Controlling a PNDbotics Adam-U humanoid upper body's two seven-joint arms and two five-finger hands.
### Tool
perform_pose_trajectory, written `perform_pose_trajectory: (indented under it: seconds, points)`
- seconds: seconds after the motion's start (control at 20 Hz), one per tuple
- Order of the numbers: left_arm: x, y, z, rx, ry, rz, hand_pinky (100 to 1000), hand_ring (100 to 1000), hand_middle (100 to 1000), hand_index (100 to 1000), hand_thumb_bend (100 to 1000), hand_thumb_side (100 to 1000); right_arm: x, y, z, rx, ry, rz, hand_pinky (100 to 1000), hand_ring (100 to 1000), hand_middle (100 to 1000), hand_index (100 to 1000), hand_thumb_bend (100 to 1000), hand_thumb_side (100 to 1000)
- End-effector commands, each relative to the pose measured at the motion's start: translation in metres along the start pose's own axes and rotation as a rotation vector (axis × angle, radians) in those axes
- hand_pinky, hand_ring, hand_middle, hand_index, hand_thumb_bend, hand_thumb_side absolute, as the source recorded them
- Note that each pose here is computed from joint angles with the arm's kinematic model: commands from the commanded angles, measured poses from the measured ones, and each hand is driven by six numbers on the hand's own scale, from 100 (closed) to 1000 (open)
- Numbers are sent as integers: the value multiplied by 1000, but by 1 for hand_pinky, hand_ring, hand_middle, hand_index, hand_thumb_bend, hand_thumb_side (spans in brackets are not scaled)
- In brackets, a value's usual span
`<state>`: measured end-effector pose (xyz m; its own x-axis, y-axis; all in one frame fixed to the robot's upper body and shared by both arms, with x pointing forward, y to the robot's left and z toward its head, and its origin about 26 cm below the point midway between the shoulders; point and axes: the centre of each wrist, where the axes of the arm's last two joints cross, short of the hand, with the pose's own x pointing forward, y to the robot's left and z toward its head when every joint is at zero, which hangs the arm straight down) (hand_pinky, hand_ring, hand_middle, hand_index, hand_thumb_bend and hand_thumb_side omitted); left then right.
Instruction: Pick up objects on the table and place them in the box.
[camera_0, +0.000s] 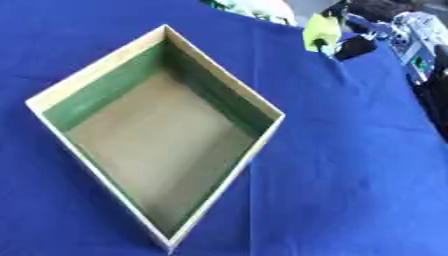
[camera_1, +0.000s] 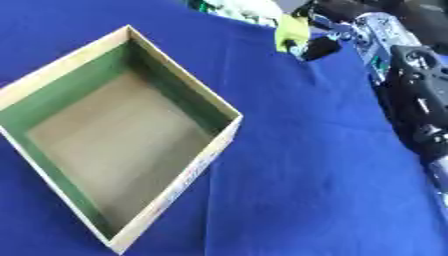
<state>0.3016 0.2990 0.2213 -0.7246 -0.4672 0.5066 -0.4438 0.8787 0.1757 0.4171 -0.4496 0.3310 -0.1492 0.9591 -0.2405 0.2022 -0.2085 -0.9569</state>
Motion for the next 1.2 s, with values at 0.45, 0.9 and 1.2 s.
perform_pose_trajectory:
  seconds: [0.45, 0.9, 1.2]
  points:
    - [5, 7, -5, 3, -28, -10, 717, 744, 885, 655, 201, 869, 34, -72, 6, -153, -219, 22, 683, 655, 407, 522, 100, 576]
    - [4, 17, -8, 120, -41, -20, 715, 745, 877, 664, 235, 844, 132, -109, -1, -170, -495, 116, 712, 676, 424, 534, 100, 605]
    - [5, 31, -17, 276, -117, -31, 710, 746, 856, 678, 279, 804, 197, -104, -10, -198, -643, 103, 700, 671, 429, 539, 100, 625]
